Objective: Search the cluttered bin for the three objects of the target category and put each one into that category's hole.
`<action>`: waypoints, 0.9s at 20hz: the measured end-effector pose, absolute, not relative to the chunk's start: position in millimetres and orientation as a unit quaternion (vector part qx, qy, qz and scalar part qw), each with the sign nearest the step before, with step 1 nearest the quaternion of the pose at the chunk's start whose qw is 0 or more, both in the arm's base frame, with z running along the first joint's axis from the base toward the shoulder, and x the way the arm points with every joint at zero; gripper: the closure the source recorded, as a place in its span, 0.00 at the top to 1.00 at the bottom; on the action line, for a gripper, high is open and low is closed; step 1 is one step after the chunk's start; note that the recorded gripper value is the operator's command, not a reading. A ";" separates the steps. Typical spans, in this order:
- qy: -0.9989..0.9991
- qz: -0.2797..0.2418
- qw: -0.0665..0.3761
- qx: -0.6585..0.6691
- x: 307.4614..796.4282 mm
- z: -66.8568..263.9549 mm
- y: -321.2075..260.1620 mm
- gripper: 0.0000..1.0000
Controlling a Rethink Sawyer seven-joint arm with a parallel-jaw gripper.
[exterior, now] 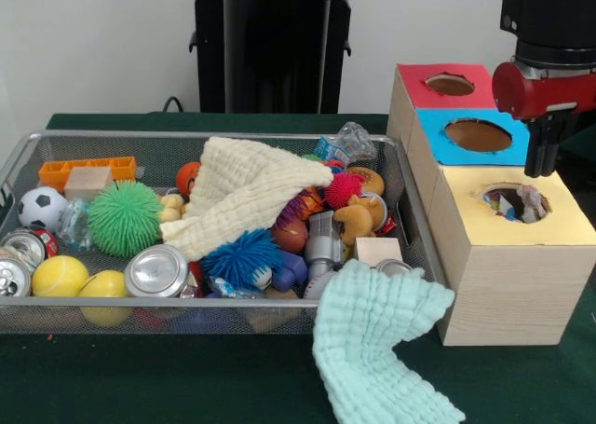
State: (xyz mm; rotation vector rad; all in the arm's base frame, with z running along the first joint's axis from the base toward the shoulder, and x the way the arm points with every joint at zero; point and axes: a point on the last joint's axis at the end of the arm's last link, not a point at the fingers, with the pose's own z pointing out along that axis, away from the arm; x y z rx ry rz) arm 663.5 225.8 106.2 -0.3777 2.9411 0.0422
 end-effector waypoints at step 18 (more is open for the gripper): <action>0.989 0.014 0.072 -0.129 656.8 84.5 225.3 0.00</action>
